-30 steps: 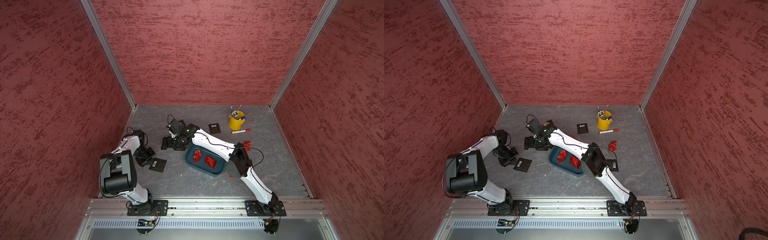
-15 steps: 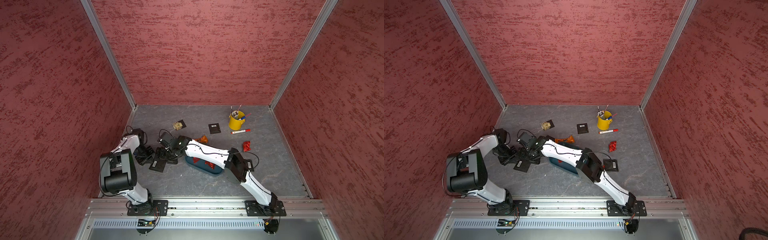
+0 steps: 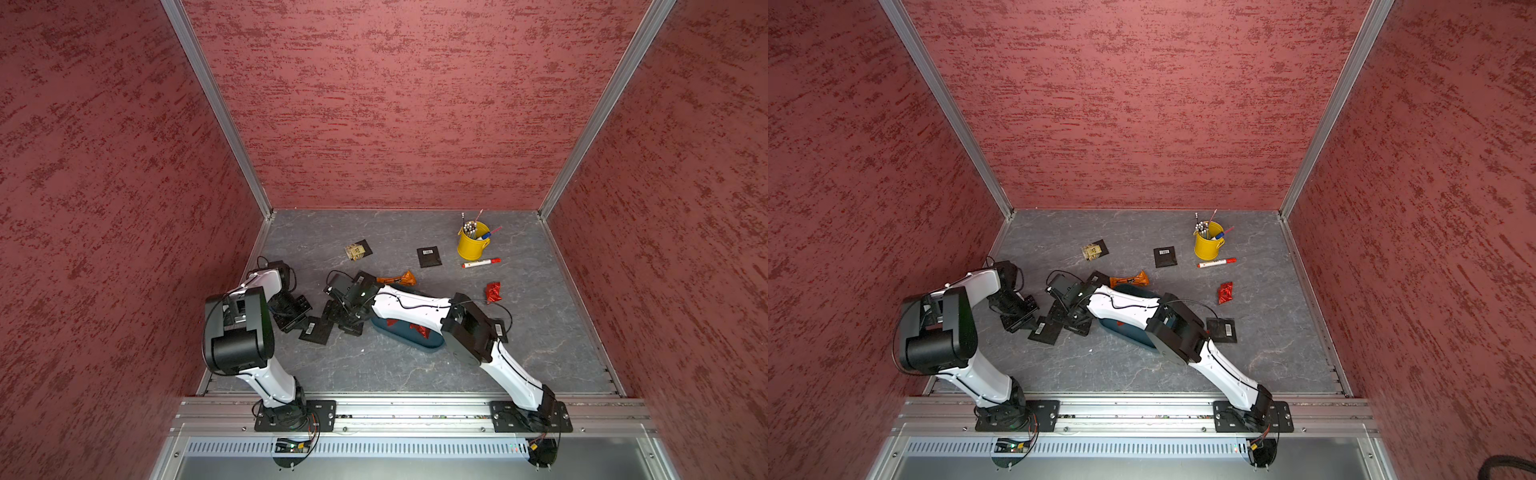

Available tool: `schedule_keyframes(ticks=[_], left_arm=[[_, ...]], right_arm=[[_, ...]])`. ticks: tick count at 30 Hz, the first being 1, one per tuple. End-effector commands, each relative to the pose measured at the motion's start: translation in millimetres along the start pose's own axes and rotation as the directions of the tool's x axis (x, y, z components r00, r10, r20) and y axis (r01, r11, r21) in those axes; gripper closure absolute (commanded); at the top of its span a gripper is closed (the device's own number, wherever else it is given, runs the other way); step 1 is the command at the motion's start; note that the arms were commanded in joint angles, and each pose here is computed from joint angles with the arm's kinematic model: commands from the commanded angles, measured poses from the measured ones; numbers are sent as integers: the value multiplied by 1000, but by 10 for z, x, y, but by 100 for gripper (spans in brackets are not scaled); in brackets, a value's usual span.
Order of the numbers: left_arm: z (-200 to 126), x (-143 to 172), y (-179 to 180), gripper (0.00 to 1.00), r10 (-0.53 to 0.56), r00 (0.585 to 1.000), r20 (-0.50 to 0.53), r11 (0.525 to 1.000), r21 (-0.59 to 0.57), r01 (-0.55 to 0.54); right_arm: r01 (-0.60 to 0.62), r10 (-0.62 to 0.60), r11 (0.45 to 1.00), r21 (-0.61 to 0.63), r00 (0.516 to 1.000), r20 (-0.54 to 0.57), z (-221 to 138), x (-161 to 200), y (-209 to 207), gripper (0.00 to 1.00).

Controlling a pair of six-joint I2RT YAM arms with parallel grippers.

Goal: Put the tea bags into the storage box
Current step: Pick up the tea bag from the center of the board.

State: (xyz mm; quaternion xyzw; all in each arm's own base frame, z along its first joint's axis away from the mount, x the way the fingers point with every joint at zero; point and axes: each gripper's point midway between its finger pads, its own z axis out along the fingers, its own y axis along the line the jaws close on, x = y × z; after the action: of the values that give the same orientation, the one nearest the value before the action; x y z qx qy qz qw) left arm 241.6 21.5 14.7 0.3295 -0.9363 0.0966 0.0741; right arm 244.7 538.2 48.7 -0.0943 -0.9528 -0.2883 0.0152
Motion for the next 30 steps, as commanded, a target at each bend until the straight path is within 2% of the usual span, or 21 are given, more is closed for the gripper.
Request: schedule_keyframes(ticks=[1,8,15,23,30], left_arm=[[137,1,18,100,11,1000,-21,1000,2,-11],[148,7,-1,100,18,1000,-25,1000,11,-18],[160,11,-16,100,23,999,-30,1000,17,-23],[168,21,-29,100,27,999,-33,999,20,-26],[168,27,-42,100,34,999,-32,999,19,-33]], right_arm=[[-28,28,998,-54,1000,-3,57,-47,101,20],[-53,51,997,-65,998,-34,191,-22,70,27],[-92,89,994,-51,995,-46,290,-27,3,27],[-73,64,988,-133,996,-69,354,-31,146,28],[-52,42,983,-176,997,-60,311,-38,215,34]])
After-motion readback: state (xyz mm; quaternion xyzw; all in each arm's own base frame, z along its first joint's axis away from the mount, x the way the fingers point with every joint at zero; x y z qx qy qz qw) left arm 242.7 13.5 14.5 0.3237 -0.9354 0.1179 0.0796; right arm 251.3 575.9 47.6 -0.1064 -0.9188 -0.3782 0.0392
